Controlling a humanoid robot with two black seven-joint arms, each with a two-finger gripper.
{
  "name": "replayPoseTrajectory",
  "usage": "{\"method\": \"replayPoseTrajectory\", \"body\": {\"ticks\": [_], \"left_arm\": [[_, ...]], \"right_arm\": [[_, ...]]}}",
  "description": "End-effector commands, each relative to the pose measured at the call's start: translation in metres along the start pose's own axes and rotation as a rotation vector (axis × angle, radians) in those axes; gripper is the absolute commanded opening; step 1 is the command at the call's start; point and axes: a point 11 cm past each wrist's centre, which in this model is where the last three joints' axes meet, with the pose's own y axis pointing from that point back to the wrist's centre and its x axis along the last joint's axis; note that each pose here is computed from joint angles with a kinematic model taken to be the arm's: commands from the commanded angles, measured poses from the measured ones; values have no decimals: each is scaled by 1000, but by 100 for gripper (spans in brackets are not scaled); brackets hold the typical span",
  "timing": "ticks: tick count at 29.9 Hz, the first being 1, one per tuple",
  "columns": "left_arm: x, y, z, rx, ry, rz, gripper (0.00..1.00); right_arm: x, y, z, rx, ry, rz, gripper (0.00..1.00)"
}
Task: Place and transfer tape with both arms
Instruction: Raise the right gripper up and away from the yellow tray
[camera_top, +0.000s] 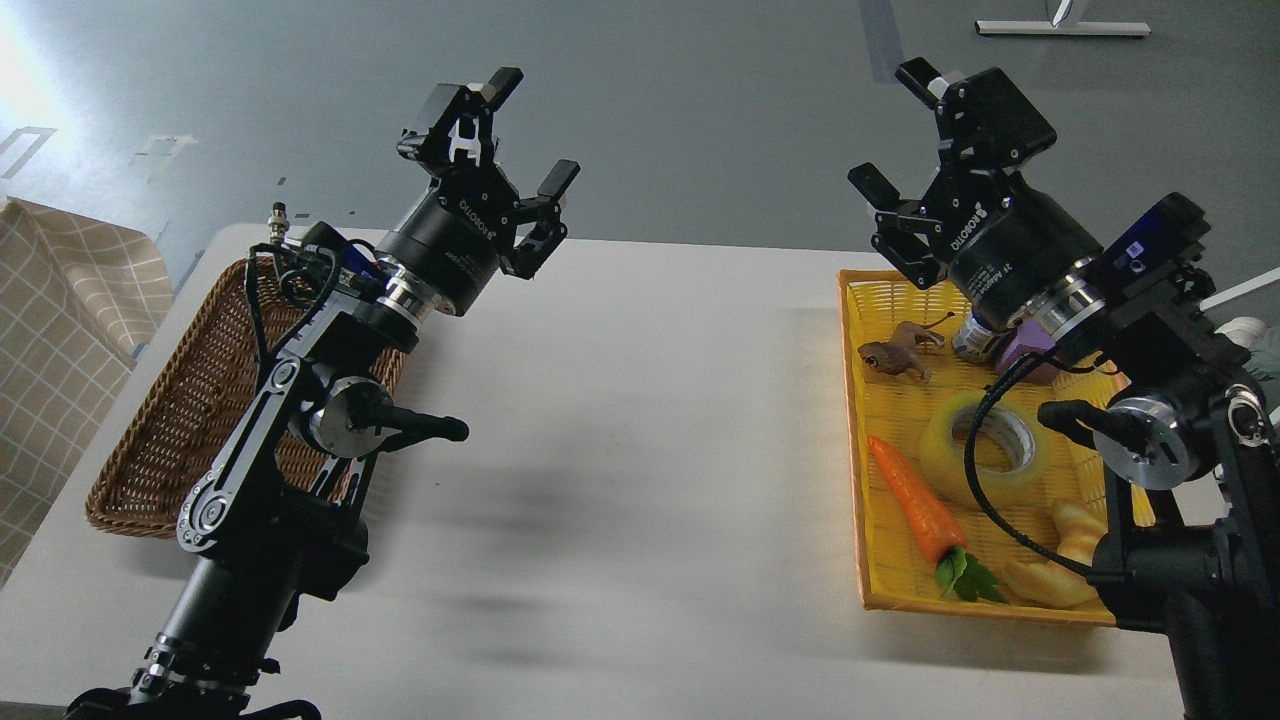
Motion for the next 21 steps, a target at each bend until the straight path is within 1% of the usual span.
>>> {"method": "replayPoseTrajectory", "body": {"ticks": [1,21], "left_arm": [[0,0,0,-1,0,-1,98],[0,0,0,-3,2,-3,98]], "right_arm": [[-1,0,-1,1,2,-1,100],[-3,1,1,-2,1,-7,100]]}}
